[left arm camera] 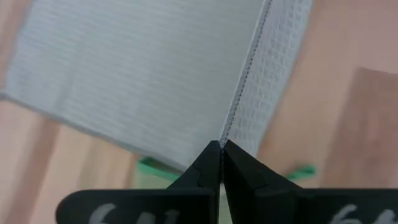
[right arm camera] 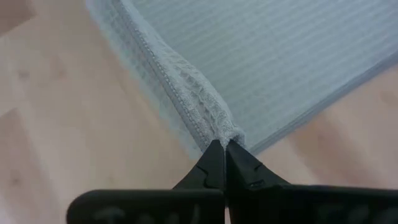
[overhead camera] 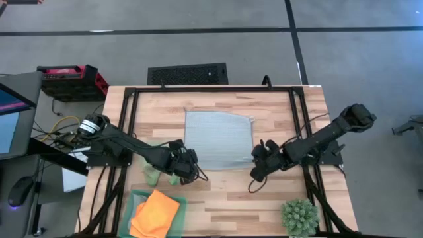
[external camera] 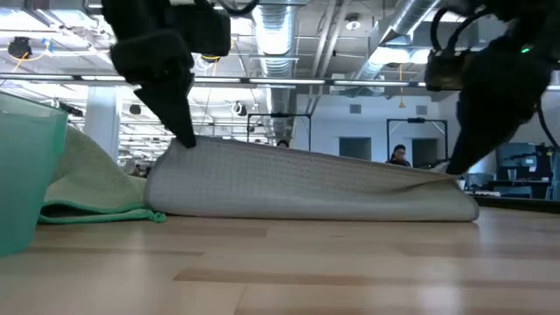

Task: Fold microfiber towels
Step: Fold the gray microfiber cloth

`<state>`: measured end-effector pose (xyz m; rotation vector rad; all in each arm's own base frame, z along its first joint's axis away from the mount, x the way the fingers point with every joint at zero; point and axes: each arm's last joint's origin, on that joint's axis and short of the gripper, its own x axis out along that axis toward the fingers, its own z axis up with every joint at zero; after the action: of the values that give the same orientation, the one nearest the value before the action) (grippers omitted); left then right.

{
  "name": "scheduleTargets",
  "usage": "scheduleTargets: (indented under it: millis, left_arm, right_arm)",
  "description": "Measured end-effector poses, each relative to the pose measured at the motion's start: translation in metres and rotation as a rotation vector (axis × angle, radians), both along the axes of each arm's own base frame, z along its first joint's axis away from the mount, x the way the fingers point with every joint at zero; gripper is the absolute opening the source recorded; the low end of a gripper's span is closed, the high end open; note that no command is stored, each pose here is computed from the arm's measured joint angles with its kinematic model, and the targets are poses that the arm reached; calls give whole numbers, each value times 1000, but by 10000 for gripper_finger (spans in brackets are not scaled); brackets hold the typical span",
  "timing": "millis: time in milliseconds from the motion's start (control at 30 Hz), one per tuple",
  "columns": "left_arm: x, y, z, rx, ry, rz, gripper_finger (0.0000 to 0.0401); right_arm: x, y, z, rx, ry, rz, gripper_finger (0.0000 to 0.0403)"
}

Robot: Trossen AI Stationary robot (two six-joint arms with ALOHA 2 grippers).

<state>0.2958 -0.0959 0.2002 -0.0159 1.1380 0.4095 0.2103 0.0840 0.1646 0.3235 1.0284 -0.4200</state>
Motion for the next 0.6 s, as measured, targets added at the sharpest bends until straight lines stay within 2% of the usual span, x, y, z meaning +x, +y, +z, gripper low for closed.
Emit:
scheduleTargets:
  millis: [167, 600]
  left_arm:
    - [5, 18, 1, 70, -29, 85, 0]
    - [15, 79, 4, 216, -42, 257, 0]
  right_arm:
    - [8, -27, 0, -63, 33, -25, 11]
    - [16, -93, 2, -310, 76, -199, 11]
